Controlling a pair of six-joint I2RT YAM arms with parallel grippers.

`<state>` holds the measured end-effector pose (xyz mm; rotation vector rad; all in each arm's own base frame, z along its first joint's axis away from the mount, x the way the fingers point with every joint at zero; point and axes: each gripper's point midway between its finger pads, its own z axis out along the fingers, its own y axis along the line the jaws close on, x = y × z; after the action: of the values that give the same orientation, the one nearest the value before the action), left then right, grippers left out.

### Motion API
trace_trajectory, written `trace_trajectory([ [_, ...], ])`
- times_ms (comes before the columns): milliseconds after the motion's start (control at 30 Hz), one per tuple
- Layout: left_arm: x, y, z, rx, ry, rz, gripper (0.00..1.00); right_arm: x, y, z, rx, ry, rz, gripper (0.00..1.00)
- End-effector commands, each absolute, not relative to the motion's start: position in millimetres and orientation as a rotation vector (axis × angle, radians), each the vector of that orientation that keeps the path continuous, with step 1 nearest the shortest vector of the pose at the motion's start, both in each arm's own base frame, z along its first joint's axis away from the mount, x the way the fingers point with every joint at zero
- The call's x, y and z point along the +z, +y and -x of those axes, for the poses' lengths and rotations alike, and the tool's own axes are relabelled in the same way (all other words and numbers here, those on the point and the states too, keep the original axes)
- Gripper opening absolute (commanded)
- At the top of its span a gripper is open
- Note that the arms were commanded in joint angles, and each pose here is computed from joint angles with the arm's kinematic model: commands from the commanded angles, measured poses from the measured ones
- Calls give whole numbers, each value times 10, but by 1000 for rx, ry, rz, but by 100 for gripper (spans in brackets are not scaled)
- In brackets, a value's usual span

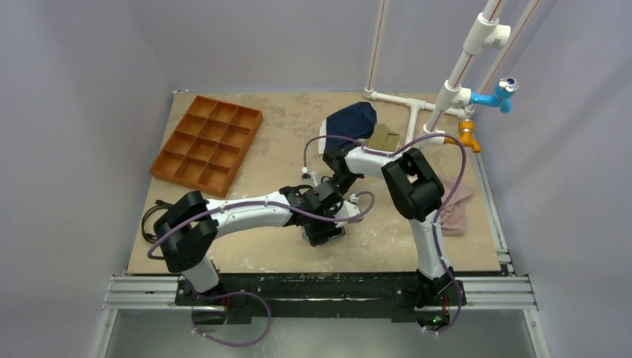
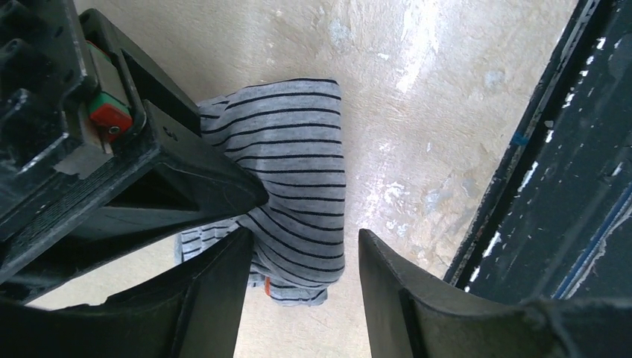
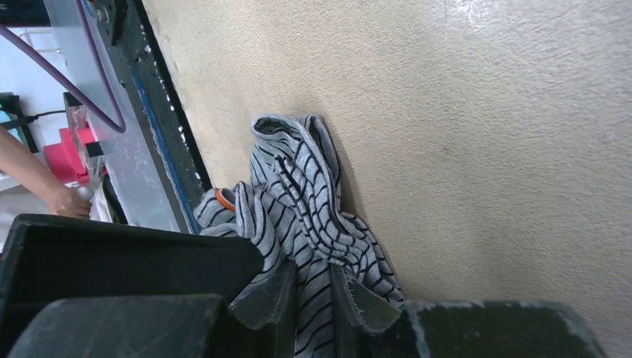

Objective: Roll the underwear
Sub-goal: Roll the underwear to the center of the board.

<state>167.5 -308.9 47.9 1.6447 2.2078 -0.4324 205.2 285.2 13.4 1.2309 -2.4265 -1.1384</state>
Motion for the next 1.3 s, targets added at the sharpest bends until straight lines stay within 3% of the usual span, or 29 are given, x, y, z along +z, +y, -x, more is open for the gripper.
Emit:
trace_trajectory([
  [0, 719, -3181, -1817, -371, 2072, -1595, 54, -476, 2612, -2458, -858, -2541, -1523, 18],
  [267, 929, -3144, -1701, -326, 1966, -1646, 54, -533, 2600, -2449, -852, -2527, -1524, 18],
  [933, 290, -3131, -1731, -223, 2103, -1736, 55, -523, 2586, -2414, -862, -2506, -1534, 18],
  [1100, 160, -3119, -1624, -267, 2146, -1784, 33, -510, 2588, -2403, -867, -2500, -1531, 18],
  [1200, 110, -3122, -1553, -307, 2158, -1811, 13, -463, 2594, -2403, -877, -2497, -1539, 20],
  [1233, 98, -3121, -1534, -320, 2160, -1819, 2, -433, 2598, -2408, -879, -2497, -1546, 22],
  [1267, 88, -3118, -1522, -330, 2163, -1822, 0, -398, 2602, -2413, -882, -2498, -1554, 24],
])
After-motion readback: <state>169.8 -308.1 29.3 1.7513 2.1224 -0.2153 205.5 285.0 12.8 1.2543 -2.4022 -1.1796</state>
